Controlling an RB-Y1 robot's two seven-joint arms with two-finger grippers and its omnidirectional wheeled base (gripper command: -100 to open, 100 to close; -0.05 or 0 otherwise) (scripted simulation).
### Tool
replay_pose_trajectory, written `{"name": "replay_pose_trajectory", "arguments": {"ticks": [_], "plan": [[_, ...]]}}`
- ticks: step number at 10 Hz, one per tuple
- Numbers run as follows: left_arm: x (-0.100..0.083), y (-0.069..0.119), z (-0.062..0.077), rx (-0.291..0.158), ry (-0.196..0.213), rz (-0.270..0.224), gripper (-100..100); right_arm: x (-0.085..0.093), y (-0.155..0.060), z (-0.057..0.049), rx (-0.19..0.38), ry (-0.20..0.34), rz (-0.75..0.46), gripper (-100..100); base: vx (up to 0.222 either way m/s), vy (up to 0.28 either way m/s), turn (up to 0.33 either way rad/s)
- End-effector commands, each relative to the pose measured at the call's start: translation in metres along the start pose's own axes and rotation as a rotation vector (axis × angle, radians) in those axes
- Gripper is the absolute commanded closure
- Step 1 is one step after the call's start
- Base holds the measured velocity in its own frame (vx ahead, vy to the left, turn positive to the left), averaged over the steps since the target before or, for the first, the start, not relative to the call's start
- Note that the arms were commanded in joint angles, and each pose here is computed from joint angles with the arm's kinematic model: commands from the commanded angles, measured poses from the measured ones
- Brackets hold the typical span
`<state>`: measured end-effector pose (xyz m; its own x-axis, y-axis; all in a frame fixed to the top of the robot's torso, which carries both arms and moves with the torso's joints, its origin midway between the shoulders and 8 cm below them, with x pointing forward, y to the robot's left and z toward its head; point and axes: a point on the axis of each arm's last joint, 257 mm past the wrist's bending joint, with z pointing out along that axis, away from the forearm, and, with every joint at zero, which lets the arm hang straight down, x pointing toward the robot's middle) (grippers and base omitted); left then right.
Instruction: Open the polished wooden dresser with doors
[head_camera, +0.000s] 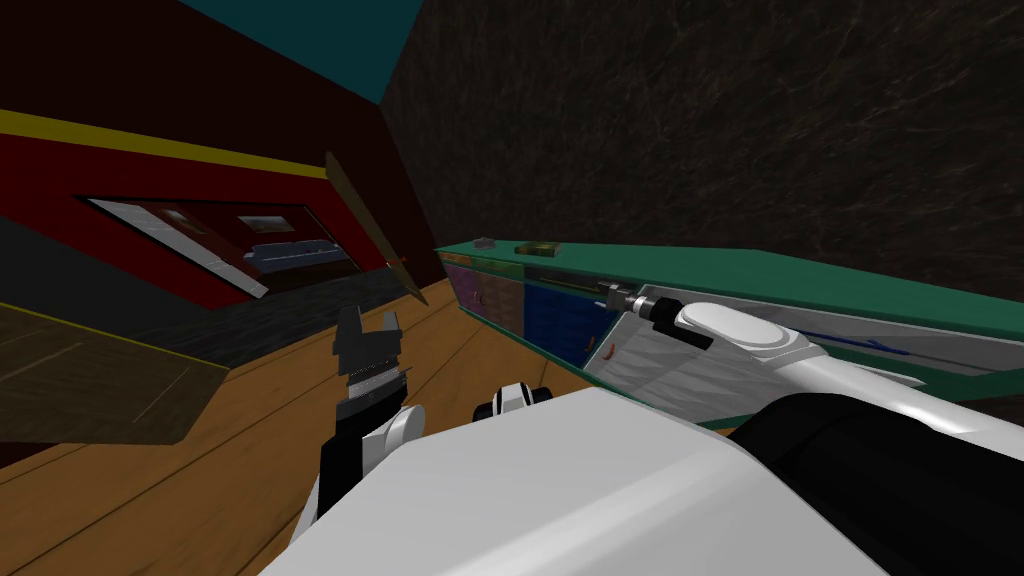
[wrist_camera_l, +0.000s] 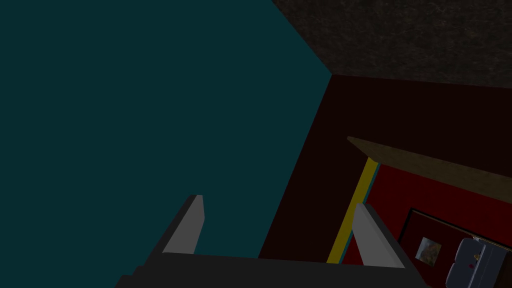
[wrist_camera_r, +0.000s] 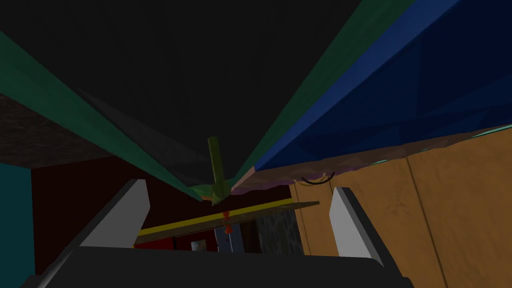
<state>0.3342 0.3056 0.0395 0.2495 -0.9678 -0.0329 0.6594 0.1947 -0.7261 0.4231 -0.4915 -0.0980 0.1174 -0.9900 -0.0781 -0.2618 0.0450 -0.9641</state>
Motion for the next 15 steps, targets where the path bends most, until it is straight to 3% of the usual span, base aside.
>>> {"name": "replay_pose_trajectory", "arguments": {"ticks": [1,5,6,12,13,14,15], "plan": [[0.000,0.000,0.000,0.000,0.000,0.000,0,-0.004,0.000,0.000,-0.002,-0.009,0.000,100,-0.068,0.077,-0.062],[0.000,0.000,0.000,0.000,0.000,0.000,0,-0.008,0.000,0.000,-0.003,-0.017,0.001,100,-0.113,0.111,-0.036],[0.000,0.000,0.000,0.000,0.000,0.000,0,-0.005,-0.001,0.000,-0.004,-0.013,-0.004,-100,0.062,-0.055,0.026],[0.000,0.000,0.000,0.000,0.000,0.000,0,0.000,-0.004,0.000,-0.006,-0.005,-0.013,-100,0.093,-0.076,0.020],[0.000,0.000,0.000,0.000,0.000,0.000,0,0.000,-0.004,0.000,-0.006,-0.005,-0.013,100,0.009,-0.004,0.002],[0.000,0.000,0.000,0.000,0.000,0.000,0,0.010,0.017,0.007,-0.007,0.016,0.023,100,-0.119,-0.028,-0.033],[0.000,0.000,0.000,0.000,0.000,0.000,0,0.011,0.018,0.015,-0.001,0.015,0.040,100,-0.172,-0.020,0.007]]}}
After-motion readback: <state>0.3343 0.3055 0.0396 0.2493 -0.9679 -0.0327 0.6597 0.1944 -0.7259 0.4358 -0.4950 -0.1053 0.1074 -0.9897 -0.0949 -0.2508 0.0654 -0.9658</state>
